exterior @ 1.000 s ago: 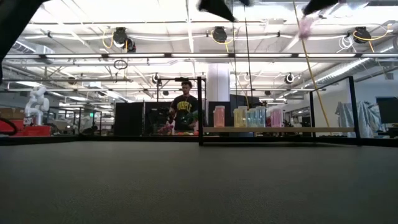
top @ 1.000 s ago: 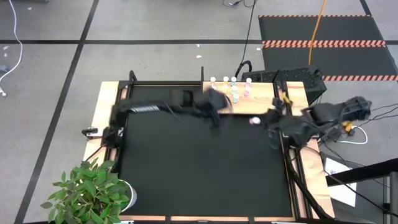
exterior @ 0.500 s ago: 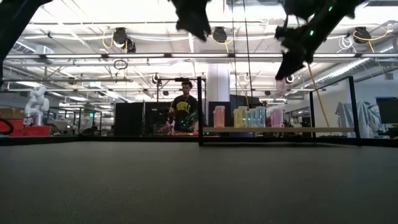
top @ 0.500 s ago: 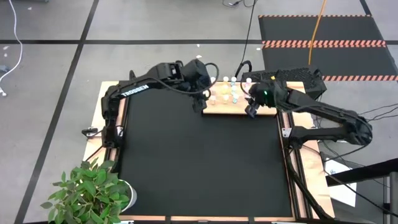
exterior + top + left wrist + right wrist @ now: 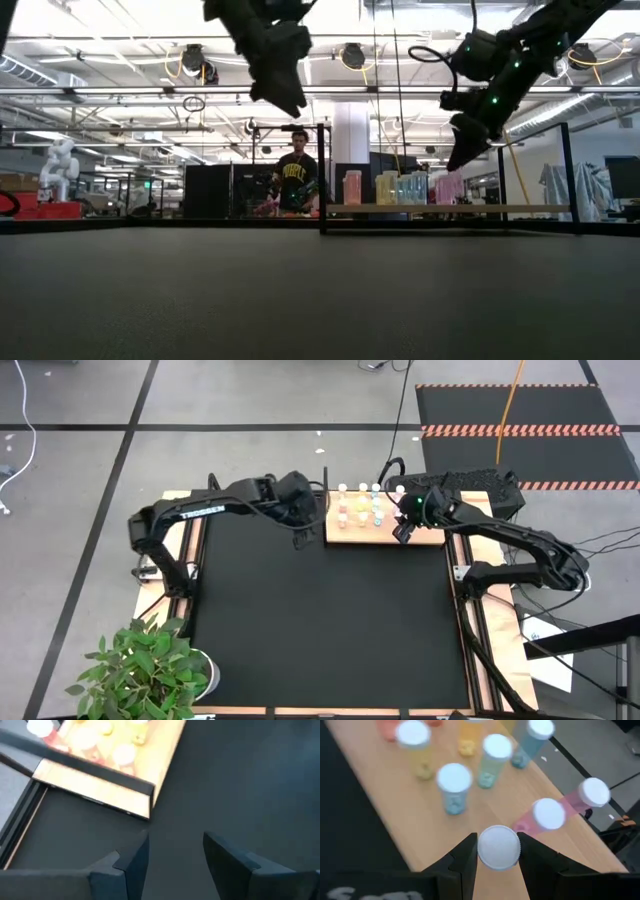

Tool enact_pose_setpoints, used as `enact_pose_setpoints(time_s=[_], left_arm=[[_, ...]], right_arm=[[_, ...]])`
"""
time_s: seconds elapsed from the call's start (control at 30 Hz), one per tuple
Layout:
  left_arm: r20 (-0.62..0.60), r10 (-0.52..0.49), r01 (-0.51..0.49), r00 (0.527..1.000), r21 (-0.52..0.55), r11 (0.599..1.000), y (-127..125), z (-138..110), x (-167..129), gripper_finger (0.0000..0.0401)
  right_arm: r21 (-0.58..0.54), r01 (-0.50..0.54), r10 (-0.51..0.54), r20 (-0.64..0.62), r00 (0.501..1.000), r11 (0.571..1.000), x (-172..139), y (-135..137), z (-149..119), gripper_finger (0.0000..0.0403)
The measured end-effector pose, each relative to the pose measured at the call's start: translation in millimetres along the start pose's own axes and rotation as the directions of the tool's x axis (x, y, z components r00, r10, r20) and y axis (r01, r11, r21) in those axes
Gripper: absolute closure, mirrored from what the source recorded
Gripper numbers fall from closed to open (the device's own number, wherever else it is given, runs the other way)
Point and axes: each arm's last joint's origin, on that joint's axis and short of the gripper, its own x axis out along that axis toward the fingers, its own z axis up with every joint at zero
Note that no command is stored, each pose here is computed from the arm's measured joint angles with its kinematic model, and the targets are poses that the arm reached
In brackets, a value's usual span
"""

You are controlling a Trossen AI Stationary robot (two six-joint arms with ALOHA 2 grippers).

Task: Pick and place medicine bottles onto shelf by color
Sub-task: Put the purple pill bottle aligned with the other purple pill bottles on the shelf

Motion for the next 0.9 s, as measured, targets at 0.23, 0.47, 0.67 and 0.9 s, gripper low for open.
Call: enact_pose_setpoints(time_s=[0.23,0.47,0.67,0.9], left_arm=[[0.064,0.015,-0.007,0.998,-0.116,0.993,6,-26,-14,0.0215],[0.112,0.016,-0.002,0.994,-0.12,0.993,3,-25,-22,0.0215],[0.144,0.016,0.0,0.989,-0.109,0.994,2,-22,-22,0.0215],[0.152,0.011,0.004,0.988,-0.096,0.995,-1,-21,-22,0.0215]], right_arm=[[0.028,-0.044,0.044,-0.005,0.999,0.999,7,-8,-1,0.028],[0.006,-0.038,0.039,-0.013,0.999,0.999,11,-10,-2,0.028],[0.038,-0.032,0.032,0.004,0.999,0.999,13,-11,-4,0.028],[0.052,-0.06,0.061,-0.015,0.998,0.997,13,-9,-7,0.028]])
